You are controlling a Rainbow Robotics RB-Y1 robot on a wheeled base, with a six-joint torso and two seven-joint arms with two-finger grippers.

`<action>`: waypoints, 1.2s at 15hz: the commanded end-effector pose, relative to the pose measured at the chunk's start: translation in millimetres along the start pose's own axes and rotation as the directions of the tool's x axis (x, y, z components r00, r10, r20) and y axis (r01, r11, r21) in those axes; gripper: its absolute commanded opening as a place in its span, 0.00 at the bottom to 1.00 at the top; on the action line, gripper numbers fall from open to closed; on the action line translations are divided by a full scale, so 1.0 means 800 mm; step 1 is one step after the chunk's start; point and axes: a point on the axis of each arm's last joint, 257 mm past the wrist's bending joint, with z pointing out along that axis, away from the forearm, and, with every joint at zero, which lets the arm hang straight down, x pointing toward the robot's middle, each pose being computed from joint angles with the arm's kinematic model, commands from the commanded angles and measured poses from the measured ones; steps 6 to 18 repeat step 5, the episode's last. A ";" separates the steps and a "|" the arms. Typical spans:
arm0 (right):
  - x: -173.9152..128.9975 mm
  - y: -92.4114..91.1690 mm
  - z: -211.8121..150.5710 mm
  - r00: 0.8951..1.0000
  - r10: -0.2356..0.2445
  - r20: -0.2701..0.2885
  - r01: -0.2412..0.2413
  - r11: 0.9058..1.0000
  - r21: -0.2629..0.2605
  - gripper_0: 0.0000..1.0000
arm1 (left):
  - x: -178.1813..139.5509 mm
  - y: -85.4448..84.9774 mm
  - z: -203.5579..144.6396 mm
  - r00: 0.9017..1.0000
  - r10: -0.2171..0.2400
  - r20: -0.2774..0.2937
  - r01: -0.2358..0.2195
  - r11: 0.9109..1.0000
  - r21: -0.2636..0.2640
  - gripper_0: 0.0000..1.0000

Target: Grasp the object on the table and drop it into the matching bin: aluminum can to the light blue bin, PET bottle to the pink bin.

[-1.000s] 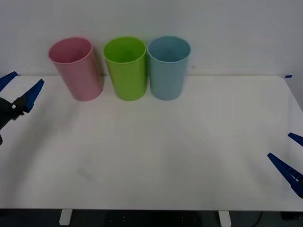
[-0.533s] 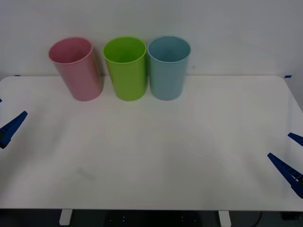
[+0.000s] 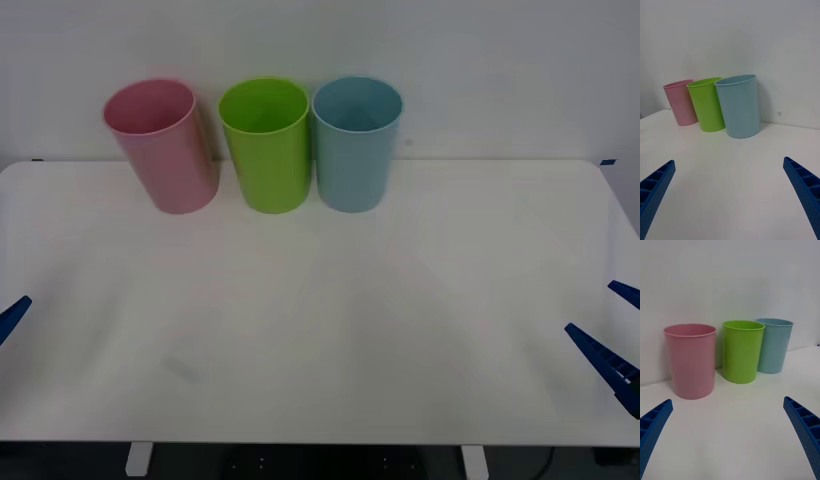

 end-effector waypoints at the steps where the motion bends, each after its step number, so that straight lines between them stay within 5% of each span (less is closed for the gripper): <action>1: 0.000 0.000 0.000 1.000 0.000 0.000 0.000 1.000 0.000 1.00 | 0.001 -0.004 -0.004 1.000 -0.003 0.000 0.003 1.000 0.006 1.00; 18: 0.000 0.000 0.000 1.000 0.000 0.000 0.000 1.000 0.000 1.00 | 0.003 -0.009 -0.002 1.000 -0.010 0.000 0.010 1.000 0.018 1.00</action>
